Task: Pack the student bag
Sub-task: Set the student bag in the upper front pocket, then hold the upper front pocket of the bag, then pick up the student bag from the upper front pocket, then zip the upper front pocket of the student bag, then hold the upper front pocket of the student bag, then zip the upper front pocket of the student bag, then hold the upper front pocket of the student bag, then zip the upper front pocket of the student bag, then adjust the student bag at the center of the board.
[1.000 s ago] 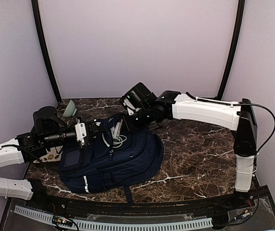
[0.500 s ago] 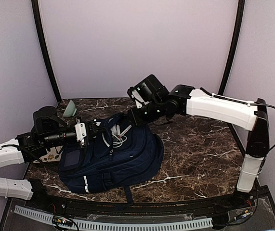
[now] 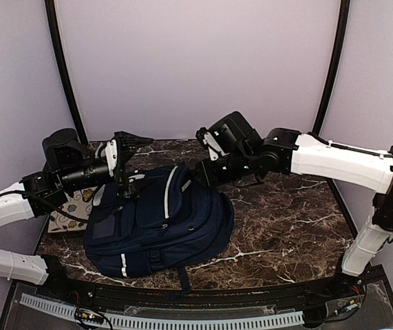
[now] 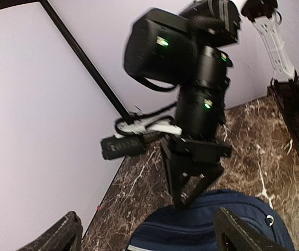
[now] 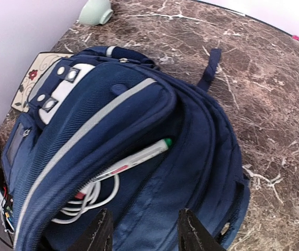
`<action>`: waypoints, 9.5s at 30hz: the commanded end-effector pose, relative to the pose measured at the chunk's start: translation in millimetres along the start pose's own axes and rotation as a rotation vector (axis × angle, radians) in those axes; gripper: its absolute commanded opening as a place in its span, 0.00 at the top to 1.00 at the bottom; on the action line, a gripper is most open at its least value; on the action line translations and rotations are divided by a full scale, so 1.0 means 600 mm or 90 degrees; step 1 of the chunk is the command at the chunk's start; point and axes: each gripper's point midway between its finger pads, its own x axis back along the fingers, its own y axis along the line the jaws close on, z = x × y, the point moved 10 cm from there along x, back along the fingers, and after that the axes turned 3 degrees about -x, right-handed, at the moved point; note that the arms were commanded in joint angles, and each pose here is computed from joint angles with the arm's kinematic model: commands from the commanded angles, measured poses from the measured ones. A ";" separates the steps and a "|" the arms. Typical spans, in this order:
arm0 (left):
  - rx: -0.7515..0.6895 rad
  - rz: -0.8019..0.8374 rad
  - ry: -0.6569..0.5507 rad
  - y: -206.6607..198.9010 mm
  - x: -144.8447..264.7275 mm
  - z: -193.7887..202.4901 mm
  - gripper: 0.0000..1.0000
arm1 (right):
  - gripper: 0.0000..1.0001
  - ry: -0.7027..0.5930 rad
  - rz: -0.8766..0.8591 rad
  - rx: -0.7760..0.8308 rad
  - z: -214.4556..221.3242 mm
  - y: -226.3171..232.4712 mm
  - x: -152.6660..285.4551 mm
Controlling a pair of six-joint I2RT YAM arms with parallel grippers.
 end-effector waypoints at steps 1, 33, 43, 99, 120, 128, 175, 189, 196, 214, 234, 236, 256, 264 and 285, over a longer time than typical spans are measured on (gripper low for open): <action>0.111 -0.046 -0.010 0.032 0.016 -0.044 0.10 | 0.60 -0.067 -0.023 0.003 -0.004 0.045 0.053; 0.026 0.115 0.316 -0.133 0.039 0.112 0.35 | 0.70 -0.060 0.006 -0.075 0.141 -0.013 -0.067; 0.060 0.127 0.341 -0.128 -0.021 0.126 0.48 | 0.70 -0.026 -0.005 -0.020 0.098 -0.029 -0.051; 0.228 0.039 0.270 -0.094 -0.057 0.090 1.00 | 1.00 -0.089 0.064 -0.165 0.166 -0.050 0.021; 0.070 0.171 0.125 -0.128 -0.059 -0.011 0.57 | 1.00 0.095 -0.069 0.198 0.103 -0.040 0.005; -0.028 0.089 0.197 -0.165 -0.147 0.021 0.60 | 1.00 0.089 -0.092 0.134 0.095 -0.038 0.026; 0.011 0.178 0.343 -0.195 -0.120 0.080 1.00 | 1.00 0.143 0.083 0.217 -0.005 -0.159 0.075; 0.013 0.249 0.210 -0.199 -0.084 0.042 1.00 | 1.00 0.215 0.107 0.425 -0.057 -0.185 -0.055; 0.012 0.268 0.162 -0.201 -0.073 0.026 1.00 | 1.00 0.135 0.185 0.320 -0.131 -0.259 -0.105; 0.122 -0.017 0.179 -0.095 -0.031 0.057 0.38 | 1.00 -0.073 0.129 0.122 0.011 -0.254 0.065; -0.086 -0.025 0.313 -0.141 -0.299 0.051 0.32 | 1.00 -0.083 -0.034 0.008 0.060 -0.194 0.076; -0.101 -0.046 0.335 -0.143 -0.311 0.063 0.38 | 1.00 -0.078 -0.036 0.009 0.062 -0.194 0.075; -0.134 0.222 0.225 -0.195 -0.087 0.049 1.00 | 1.00 0.100 0.240 0.105 0.016 -0.284 0.108; -0.126 0.336 0.134 -0.221 -0.012 0.045 1.00 | 1.00 0.179 0.226 0.233 -0.008 -0.285 0.081; -0.096 0.362 0.073 -0.229 0.001 0.036 1.00 | 1.00 0.045 0.135 0.246 -0.113 -0.296 -0.026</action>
